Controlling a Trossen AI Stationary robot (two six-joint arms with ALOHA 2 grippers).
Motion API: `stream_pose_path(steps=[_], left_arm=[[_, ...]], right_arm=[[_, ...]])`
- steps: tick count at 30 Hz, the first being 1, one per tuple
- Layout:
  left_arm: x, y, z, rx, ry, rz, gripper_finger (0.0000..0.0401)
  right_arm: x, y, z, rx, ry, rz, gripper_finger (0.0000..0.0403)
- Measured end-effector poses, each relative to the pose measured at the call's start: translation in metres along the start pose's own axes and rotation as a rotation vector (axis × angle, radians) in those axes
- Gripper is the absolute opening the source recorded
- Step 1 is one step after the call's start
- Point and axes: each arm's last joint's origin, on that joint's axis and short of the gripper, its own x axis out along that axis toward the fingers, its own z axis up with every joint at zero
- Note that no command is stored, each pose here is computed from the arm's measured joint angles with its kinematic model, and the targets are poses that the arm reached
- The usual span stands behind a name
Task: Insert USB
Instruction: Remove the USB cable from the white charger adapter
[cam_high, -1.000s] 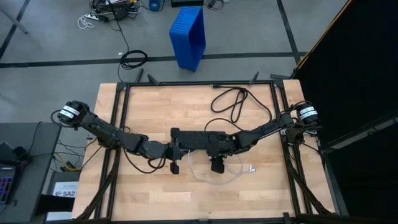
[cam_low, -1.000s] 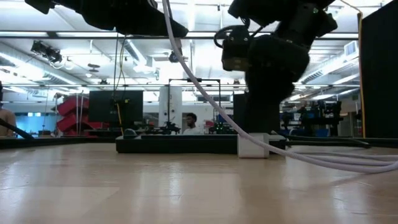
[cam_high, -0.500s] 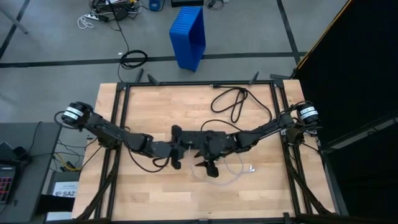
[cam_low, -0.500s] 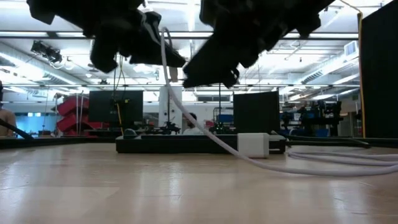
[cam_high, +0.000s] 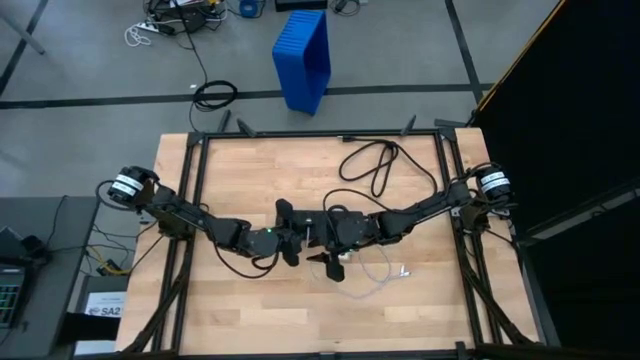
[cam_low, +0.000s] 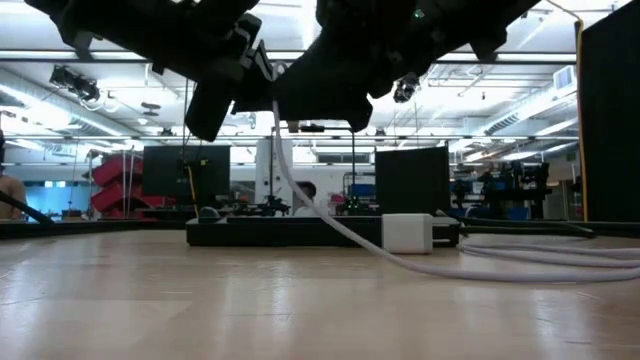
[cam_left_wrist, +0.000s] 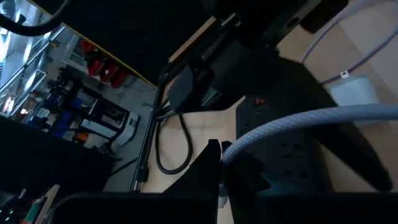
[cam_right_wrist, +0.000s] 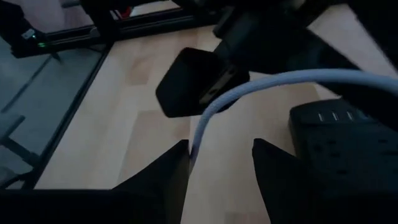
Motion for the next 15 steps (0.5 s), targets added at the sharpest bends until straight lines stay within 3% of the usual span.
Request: stream_pose_path(steps=[6, 13, 15], left_arm=[[0.0001, 0.0002, -0.0001, -0.001, 0.002, 0.003, 0.0000], [0.0000, 0.0000, -0.0001, -0.001, 0.002, 0.002, 0.0000], [0.0000, 0.0000, 0.0000, -0.003, 0.002, 0.002, 0.0000]], right_arm=[[0.0001, -0.0004, 0.0022, -0.006, -0.026, -0.016, 0.0123], [0.0002, -0.0007, 0.0011, -0.065, -0.017, -0.025, 0.0014], [0.0003, -0.0004, 0.0009, -0.076, -0.016, -0.024, 0.0008]])
